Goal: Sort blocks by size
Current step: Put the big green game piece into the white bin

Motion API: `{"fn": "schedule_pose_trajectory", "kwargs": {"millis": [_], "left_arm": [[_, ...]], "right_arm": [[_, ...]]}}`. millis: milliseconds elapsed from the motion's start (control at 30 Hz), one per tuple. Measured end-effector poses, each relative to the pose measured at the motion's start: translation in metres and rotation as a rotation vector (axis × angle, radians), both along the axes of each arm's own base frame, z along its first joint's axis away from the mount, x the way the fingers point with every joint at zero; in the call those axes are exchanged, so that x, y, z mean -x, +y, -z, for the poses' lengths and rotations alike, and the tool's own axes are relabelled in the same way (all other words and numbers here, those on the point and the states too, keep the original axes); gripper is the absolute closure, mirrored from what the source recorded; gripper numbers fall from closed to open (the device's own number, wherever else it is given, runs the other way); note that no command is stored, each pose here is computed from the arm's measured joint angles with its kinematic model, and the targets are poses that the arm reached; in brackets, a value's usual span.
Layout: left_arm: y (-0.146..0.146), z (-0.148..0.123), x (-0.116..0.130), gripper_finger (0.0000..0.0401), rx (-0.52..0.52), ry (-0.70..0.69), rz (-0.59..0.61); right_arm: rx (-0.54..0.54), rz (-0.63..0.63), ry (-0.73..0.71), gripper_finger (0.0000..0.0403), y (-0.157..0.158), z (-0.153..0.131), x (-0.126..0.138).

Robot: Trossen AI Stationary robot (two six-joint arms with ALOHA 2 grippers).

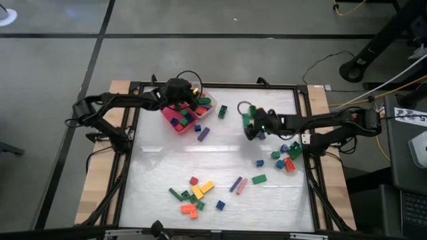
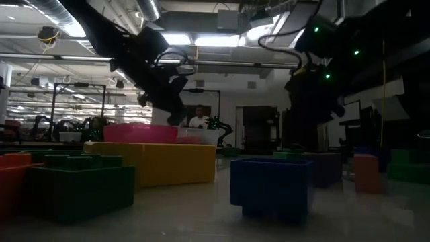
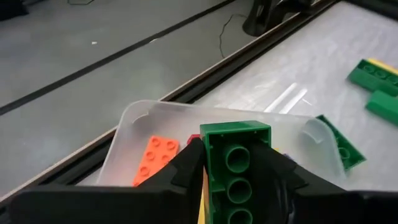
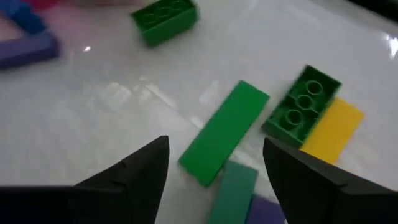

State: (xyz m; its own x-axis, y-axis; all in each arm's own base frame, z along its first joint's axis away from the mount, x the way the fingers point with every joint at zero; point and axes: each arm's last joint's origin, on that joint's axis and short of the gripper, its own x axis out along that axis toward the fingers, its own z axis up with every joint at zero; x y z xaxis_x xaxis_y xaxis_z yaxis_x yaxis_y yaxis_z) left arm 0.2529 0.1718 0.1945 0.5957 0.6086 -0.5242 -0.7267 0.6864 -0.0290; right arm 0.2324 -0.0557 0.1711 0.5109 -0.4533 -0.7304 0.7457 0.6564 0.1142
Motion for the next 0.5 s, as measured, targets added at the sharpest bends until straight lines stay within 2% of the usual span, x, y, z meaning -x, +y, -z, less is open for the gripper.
{"fn": "schedule_pose_trajectory", "kwargs": {"millis": [133, 267, 400, 500], "left_arm": [[0.001, -0.001, -0.001, 0.0303, -0.011, -0.014, -0.002], [0.001, -0.004, -0.002, 0.0301, -0.054, -0.019, 0.026], [0.001, -0.002, -0.002, 0.0272, -0.046, 0.009, 0.032], [0.001, -0.001, -0.002, 0.0238, -0.032, -0.003, 0.022]], "right_arm": [[-0.063, 0.03, 0.007, 0.0142, -0.015, 0.006, 0.002], [-0.096, 0.013, 0.012, 0.0142, -0.017, 0.013, -0.002], [-0.071, 0.025, -0.008, 0.0142, -0.018, 0.016, -0.007], [0.006, 0.074, -0.029, 0.0142, -0.021, 0.013, -0.009]]}}
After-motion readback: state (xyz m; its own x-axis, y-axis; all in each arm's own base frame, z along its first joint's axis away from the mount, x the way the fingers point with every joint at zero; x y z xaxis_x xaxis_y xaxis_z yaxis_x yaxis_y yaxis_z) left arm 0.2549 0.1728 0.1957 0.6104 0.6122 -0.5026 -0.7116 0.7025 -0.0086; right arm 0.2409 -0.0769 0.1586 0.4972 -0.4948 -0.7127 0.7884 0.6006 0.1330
